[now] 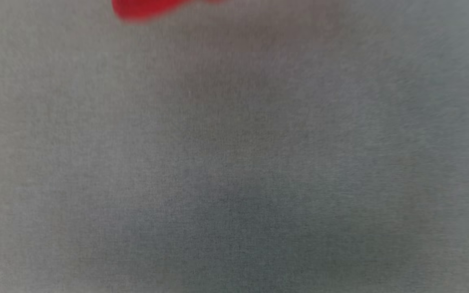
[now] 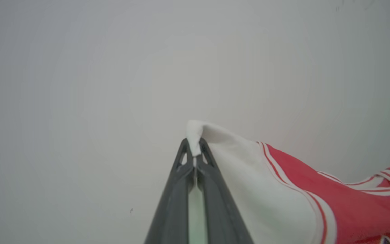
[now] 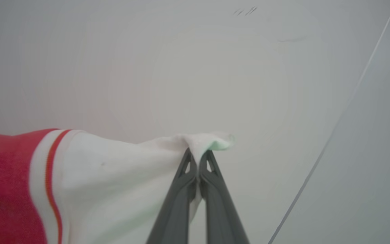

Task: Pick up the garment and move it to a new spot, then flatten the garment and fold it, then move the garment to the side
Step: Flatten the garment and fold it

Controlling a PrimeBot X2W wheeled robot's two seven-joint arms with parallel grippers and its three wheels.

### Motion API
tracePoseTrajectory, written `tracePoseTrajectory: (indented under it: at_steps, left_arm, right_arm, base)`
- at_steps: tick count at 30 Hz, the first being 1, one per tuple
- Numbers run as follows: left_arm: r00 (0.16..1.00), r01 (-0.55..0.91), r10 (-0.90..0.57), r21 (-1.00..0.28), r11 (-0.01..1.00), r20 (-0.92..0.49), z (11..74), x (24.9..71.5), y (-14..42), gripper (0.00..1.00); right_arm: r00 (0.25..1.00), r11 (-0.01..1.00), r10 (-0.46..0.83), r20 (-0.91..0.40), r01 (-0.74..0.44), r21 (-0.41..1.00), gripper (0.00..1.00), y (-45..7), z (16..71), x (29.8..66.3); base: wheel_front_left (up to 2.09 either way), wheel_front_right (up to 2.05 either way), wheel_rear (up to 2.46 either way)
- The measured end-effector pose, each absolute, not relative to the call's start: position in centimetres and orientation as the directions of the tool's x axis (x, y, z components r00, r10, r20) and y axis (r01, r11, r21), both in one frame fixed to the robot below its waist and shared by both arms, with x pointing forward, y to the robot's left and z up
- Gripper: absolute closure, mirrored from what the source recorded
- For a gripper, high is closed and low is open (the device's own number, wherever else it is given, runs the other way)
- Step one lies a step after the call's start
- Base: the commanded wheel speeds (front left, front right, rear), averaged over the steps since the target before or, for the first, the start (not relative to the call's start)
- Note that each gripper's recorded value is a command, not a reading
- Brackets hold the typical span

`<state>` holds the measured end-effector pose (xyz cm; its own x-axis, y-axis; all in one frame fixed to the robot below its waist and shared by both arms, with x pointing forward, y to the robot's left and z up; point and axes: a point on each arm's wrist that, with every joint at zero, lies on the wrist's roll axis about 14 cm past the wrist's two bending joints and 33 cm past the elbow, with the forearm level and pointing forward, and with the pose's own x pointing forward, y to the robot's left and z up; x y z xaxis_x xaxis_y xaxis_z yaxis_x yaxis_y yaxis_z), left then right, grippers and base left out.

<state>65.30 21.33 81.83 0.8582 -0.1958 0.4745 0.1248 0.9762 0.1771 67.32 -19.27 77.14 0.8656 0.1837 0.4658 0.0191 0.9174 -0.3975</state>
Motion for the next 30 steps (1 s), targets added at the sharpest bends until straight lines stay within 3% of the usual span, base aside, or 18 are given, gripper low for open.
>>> tracePoseTrajectory:
  at_steps: [5, 11, 17, 30]
  left_arm:
    - [0.869, 0.141, -0.213, 0.190, 0.972, 0.447, 76.7, 67.2, 20.9, 1.00]
    - [0.940, 0.235, -0.265, 0.153, 0.960, 0.217, 66.7, 65.6, 20.1, 1.00]
    - [0.954, 0.298, -0.295, 0.058, 0.953, -0.062, 58.3, 60.1, 21.3, 1.00]
    - [0.888, 0.328, -0.349, -0.120, 0.937, -0.298, 50.2, 46.7, 22.3, 1.00]
  right_arm:
    - [0.885, 0.887, 0.237, 0.401, -0.029, -0.460, 1.00, -16.3, 71.4, 69.6]
    - [0.931, 0.894, 0.279, 0.238, -0.161, -0.418, 1.00, -14.2, 62.9, 68.2]
    - [0.956, 0.927, 0.289, 0.045, -0.268, -0.261, 1.00, -13.5, 55.5, 64.1]
    - [0.897, 0.896, 0.410, -0.165, -0.430, -0.114, 1.00, -14.6, 49.8, 52.8]
  base:
    - [0.00, 0.00, 0.00]
    - [0.00, 0.00, 0.00]
    - [0.00, 0.00, 0.00]
    - [0.00, 0.00, 0.00]
